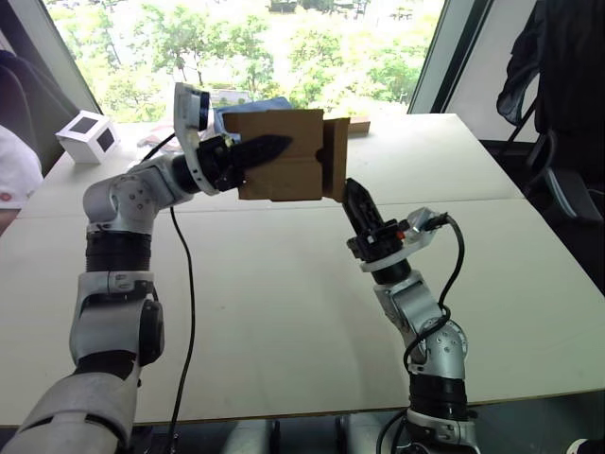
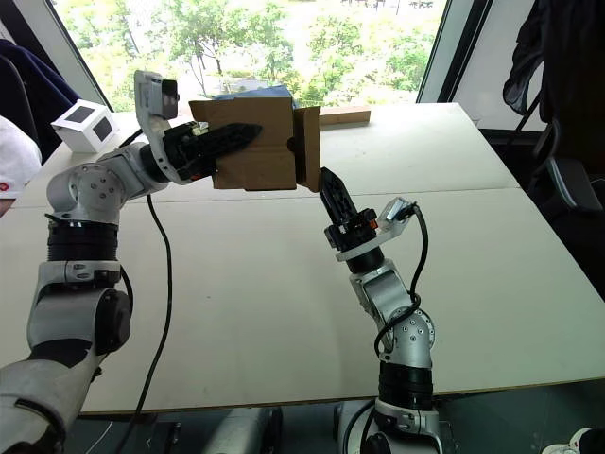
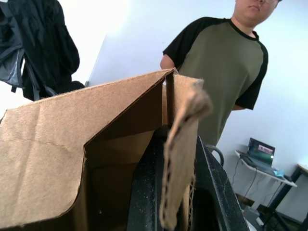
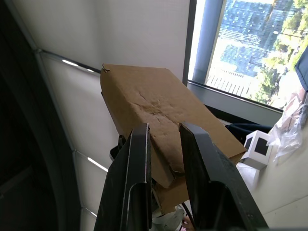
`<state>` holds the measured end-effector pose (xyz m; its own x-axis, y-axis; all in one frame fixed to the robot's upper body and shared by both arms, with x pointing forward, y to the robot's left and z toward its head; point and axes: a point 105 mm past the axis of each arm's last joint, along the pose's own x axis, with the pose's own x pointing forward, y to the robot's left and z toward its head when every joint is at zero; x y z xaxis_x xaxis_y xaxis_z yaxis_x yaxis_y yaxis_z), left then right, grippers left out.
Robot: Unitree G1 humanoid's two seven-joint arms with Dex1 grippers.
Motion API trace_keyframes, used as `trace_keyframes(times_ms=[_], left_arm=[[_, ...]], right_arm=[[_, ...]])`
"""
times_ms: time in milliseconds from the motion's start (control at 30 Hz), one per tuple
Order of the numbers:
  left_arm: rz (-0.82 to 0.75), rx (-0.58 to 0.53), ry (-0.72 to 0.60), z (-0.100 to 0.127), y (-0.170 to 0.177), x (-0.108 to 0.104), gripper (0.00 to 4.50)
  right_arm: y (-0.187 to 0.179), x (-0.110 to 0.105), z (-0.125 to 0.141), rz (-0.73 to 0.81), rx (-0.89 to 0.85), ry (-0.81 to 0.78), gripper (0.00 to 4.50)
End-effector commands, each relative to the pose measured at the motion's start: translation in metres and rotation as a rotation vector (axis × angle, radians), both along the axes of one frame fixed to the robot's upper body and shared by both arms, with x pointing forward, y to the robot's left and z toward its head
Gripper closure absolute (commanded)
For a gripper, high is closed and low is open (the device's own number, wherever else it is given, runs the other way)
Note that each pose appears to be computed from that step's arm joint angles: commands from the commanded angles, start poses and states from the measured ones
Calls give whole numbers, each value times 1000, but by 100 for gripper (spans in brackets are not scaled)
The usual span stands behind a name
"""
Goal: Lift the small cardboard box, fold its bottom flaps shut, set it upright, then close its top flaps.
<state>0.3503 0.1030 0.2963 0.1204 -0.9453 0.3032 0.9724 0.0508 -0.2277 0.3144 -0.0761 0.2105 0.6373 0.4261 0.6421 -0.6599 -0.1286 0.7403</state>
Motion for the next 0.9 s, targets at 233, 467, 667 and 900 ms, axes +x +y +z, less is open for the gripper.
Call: trace_keyframes(times_ms=[233, 467, 667, 900], left_arm=[[11, 11, -61, 13, -1, -2, 450], [24, 13, -60, 11, 0, 0, 450], [46, -4, -38, 11, 5, 2, 450], [47, -13, -28, 10, 5, 3, 450]], right_arm=[[14, -6, 18, 39, 30, -63, 354], [15, -3, 17, 36, 23, -49, 354], [3, 2, 13, -9, 64, -14, 354], [3, 1, 14, -19, 57, -21, 201]])
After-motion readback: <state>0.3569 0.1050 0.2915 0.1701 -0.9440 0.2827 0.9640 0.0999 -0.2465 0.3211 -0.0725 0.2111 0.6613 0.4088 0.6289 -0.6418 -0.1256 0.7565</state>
